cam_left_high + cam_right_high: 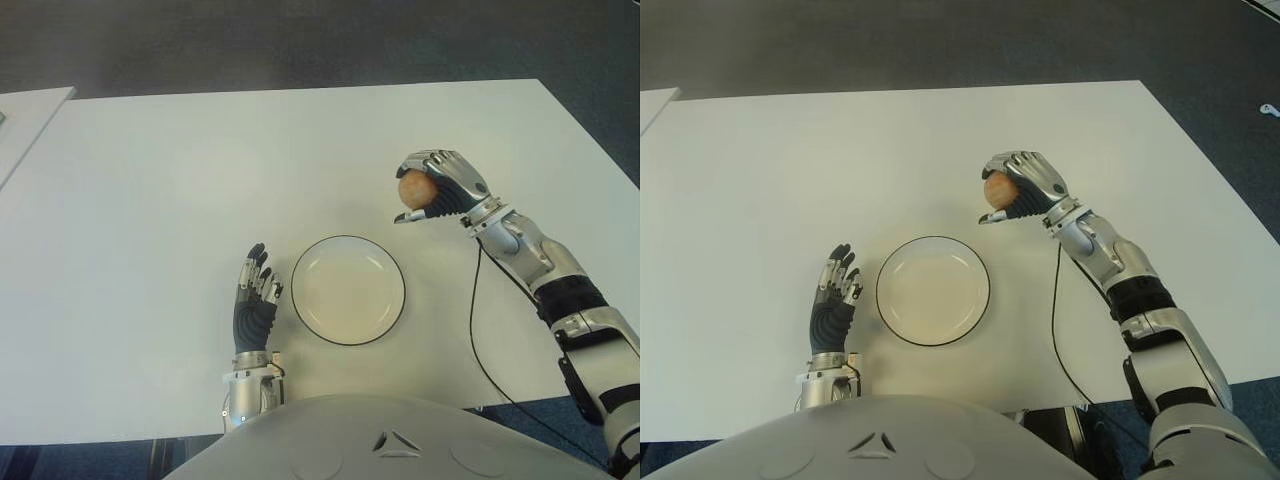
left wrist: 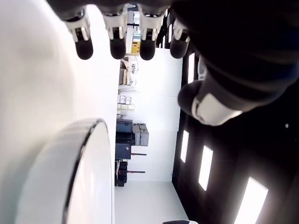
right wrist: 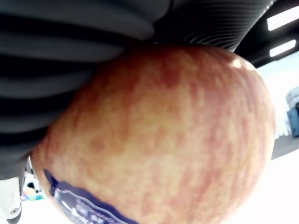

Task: Put the apples into the plate.

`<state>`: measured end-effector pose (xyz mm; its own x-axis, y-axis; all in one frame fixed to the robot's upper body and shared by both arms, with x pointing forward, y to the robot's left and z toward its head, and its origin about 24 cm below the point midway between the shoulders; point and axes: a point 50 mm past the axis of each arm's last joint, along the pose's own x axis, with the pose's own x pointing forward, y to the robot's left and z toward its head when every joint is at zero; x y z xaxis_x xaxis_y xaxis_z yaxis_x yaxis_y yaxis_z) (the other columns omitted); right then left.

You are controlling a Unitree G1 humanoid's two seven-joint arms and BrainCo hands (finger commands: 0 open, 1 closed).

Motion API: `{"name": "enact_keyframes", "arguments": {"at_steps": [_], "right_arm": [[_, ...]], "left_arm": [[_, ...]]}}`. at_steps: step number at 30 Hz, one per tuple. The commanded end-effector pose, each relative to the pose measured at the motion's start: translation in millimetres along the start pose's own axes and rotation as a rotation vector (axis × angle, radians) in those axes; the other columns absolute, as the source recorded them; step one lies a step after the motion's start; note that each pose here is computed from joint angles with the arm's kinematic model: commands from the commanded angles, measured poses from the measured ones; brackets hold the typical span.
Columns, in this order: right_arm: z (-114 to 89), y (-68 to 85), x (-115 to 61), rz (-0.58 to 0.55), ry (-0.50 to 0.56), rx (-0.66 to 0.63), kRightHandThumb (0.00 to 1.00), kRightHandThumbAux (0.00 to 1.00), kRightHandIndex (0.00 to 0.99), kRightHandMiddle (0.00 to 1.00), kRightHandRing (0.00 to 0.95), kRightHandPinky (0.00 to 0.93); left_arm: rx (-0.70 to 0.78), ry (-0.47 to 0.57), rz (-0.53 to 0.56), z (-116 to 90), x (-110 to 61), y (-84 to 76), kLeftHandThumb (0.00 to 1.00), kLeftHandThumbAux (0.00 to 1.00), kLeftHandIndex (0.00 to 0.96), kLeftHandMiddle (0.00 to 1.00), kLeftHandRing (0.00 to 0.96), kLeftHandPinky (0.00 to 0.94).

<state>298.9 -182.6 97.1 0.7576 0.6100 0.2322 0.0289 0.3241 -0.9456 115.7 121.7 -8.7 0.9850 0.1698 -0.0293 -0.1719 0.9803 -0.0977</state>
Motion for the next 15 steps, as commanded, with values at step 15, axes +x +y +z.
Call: {"name": "enact_keyframes", "arguments": {"at_steps": [15], "right_arm": [[72, 8.5, 0.1, 0.056, -0.284, 0.023, 0.731, 0.711, 0.44, 0.862, 0.857, 0.857]], "left_arm": [[-0.024, 0.03, 0.026, -2, -2.9, -1.9, 0.209, 0.586, 0.063, 0.07, 0.056, 0.055]]}}
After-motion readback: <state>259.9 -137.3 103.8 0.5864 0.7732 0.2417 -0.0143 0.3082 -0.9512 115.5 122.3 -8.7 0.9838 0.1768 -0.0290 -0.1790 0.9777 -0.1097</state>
